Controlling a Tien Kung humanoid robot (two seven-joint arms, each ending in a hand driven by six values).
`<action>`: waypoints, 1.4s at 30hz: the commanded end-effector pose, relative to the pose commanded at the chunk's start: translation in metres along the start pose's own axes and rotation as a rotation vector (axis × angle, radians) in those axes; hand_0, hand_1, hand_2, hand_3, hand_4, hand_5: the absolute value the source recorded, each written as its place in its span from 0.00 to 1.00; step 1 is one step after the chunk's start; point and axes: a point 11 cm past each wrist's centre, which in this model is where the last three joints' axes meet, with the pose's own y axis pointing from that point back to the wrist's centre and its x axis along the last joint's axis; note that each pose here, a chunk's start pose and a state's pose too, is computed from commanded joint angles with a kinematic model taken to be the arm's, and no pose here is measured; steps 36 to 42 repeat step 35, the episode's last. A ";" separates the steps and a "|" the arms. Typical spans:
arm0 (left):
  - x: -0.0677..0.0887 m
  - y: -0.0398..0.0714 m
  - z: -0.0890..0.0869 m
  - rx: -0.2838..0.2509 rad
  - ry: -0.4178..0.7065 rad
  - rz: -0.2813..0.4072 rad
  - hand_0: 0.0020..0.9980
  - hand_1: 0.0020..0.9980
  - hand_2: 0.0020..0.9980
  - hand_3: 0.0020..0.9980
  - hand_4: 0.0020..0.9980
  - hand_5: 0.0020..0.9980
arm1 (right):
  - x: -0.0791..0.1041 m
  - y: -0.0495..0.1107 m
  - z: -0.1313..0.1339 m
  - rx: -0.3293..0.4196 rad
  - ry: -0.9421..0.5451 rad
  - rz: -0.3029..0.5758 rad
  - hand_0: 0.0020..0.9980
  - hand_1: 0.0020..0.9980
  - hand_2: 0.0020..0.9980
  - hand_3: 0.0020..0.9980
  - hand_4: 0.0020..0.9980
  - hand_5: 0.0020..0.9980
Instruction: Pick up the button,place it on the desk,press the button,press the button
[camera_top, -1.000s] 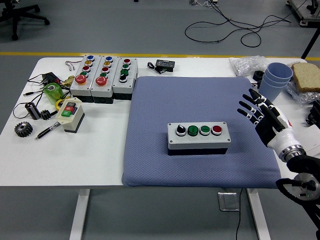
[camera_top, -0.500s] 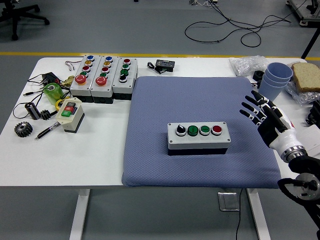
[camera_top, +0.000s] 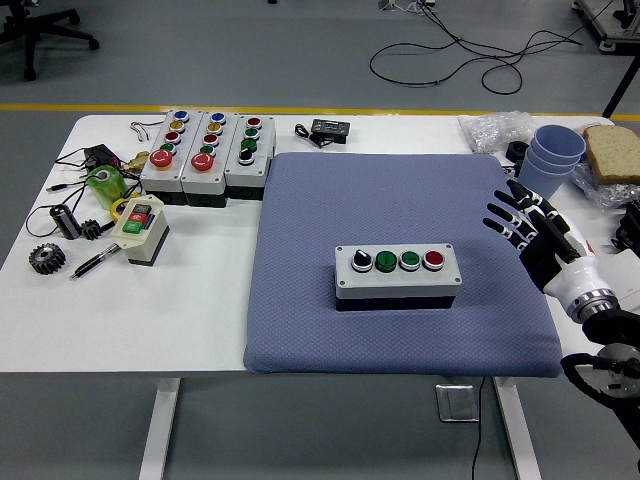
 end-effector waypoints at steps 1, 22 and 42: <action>0.000 0.000 0.000 0.000 -0.001 0.000 0.60 0.64 0.68 0.55 0.36 0.70 | 0.001 0.000 -0.001 0.000 0.000 -0.001 0.68 0.63 0.65 0.65 0.76 0.32; -0.002 0.000 -0.004 0.009 -0.020 -0.004 0.60 0.63 0.68 0.55 0.36 0.70 | 0.003 0.001 -0.003 0.003 -0.022 -0.017 0.67 0.62 0.65 0.63 0.75 0.32; 0.000 0.000 -0.002 0.004 -0.009 0.000 0.60 0.63 0.68 0.55 0.36 0.70 | 0.001 0.001 -0.004 0.005 -0.051 -0.033 0.67 0.61 0.65 0.63 0.74 0.30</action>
